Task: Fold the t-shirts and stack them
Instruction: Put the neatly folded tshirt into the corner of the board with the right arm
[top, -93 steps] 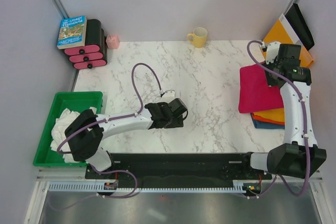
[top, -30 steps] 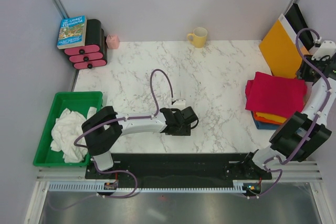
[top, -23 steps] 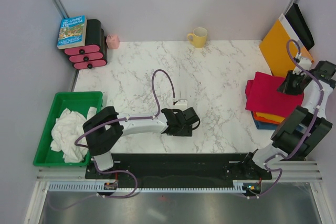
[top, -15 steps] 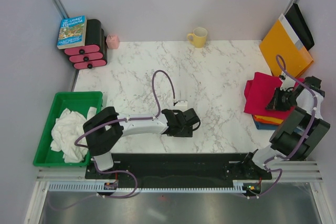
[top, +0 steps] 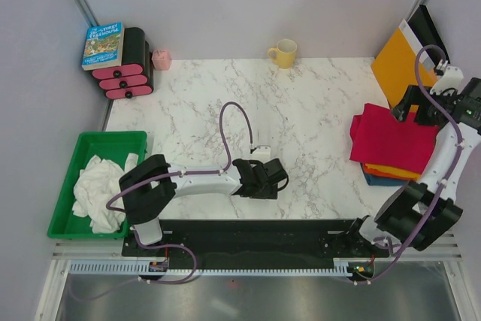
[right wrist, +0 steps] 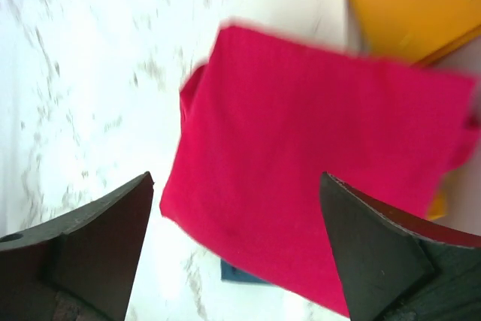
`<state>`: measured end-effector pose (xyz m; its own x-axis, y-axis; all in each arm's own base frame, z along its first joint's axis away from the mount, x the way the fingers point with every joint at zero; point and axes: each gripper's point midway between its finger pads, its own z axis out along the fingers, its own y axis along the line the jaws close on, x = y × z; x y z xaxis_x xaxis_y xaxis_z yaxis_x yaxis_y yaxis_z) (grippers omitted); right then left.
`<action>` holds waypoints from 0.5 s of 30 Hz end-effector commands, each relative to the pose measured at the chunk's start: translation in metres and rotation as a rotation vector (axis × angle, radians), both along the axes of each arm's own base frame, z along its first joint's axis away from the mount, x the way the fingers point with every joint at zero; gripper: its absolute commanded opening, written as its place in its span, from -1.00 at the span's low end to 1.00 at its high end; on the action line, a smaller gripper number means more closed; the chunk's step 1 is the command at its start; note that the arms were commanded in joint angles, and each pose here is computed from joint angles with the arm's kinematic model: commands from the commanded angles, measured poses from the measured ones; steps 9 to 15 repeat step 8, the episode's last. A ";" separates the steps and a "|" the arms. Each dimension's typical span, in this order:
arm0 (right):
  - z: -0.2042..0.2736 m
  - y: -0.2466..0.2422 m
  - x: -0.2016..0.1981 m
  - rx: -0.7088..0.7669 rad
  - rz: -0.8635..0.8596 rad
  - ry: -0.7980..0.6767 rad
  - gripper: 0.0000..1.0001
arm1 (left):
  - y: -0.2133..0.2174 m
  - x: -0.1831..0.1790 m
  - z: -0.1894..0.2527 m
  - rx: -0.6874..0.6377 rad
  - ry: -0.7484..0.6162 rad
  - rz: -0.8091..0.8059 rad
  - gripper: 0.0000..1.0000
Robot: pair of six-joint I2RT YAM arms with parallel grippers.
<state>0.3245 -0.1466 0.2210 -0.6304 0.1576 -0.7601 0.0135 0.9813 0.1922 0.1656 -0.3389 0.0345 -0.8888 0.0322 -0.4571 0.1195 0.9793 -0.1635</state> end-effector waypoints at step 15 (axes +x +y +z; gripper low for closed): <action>0.091 0.077 0.014 -0.105 0.147 -0.263 0.96 | -0.005 -0.004 0.027 -0.070 -0.065 0.053 0.49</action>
